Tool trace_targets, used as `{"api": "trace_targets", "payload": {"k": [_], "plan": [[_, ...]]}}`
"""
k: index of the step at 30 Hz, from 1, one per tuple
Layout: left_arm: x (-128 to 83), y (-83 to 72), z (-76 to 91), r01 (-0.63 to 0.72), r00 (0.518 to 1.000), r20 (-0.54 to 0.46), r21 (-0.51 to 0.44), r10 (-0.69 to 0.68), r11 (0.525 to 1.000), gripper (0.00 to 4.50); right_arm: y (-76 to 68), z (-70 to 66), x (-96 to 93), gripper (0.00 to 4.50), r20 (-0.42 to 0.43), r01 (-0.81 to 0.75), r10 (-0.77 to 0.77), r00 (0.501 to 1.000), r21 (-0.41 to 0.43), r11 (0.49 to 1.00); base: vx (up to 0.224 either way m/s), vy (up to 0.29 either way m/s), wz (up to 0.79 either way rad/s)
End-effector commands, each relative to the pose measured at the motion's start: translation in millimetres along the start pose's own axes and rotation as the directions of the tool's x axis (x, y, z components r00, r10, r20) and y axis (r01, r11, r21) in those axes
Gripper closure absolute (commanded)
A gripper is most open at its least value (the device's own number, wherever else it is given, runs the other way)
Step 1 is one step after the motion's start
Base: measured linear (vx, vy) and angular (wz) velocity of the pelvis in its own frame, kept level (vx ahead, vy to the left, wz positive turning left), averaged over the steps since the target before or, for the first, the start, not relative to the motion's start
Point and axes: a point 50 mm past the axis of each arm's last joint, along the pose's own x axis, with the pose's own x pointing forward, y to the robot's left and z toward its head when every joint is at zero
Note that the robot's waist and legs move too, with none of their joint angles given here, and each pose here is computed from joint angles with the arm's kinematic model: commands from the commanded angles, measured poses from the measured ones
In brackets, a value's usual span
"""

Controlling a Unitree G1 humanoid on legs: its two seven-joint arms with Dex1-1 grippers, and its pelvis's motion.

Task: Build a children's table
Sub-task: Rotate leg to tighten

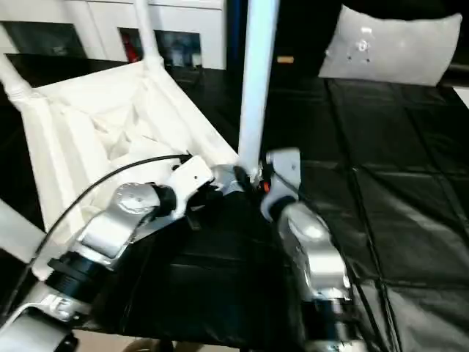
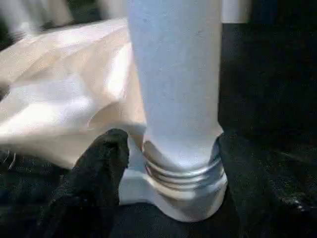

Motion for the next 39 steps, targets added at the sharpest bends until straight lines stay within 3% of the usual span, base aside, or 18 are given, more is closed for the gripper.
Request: {"api": "trace_targets", "payload": {"k": [1, 6, 7, 15, 17, 20, 24, 32, 39], "plan": [[-5, -4.2, -4.7, 0.065, 0.998, 0.012, 0.027, -0.065, 0.998, 4.5, 0.0, 5.4, -1.3, 1.03, 0.017, -0.097, 0.098, 0.995, -0.022, 0.995, 0.0, 0.0, 0.0], [-18, -6.3, -14.8, 0.205, 0.979, 0.0, 0.075, -0.205, 0.976, 4.5, -10.5, 13.7, -14.6, 0.86, -0.053, -0.295, 0.291, 0.955, -0.142, 0.945, 0.0, 0.0, 0.0], [-25, -7.4, -20.2, 0.275, 0.961, -0.023, 0.114, -0.274, 0.955, 4.5, -12.7, 17.8, -20.7, 0.86, -0.092, -0.404, 0.394, 0.915, -0.167, 0.9, 0.0, 0.0, 0.0], [-41, -9.5, -26.4, 0.445, 0.895, -0.058, 0.177, -0.442, 0.878, 4.5, -8.9, 19.7, -31.7, 0.86, -0.217, -0.677, 0.644, 0.734, -0.158, 0.719, 0.0, 0.0, 0.0], [-46, -10.5, -26.5, 0.505, 0.862, -0.067, 0.181, -0.502, 0.844, 4.5, -8.0, 18.2, -30.7, 1.11, -0.241, -0.724, 0.686, 0.686, -0.136, 0.676, 0.0, 0.0, 0.0], [-48, -10.2, -25.9, 0.53, 0.847, -0.073, 0.186, -0.526, 0.827, 4.5, -7.0, 16.9, -28.8, 1.19, -0.251, -0.752, 0.715, 0.653, -0.104, 0.651, 0.0, 0.0, 0.0], [-47, -9.8, -24.7, 0.538, 0.842, -0.073, 0.193, -0.535, 0.82, 4.5, -4.0, 16.0, -24.6, 1.64, -0.248, -0.776, 0.741, 0.623, -0.076, 0.627, 0.0, 0.0, 0.0], [-49, -8.9, -26.0, 0.543, 0.839, -0.073, 0.193, -0.539, 0.818, 4.5, -2.4, 12.8, -23.0, 2.45, -0.239, -0.791, 0.762, 0.602, -0.051, 0.609, 0.0, 0.0, 0.0], [-50, -8.4, -27.5, 0.537, 0.843, -0.073, 0.185, -0.533, 0.823, 4.5, 1.6, 11.0, -23.3, 2.56, -0.215, -0.8, 0.778, 0.59, -0.025, 0.6, 0.0, 0.0, 0.0]]}}
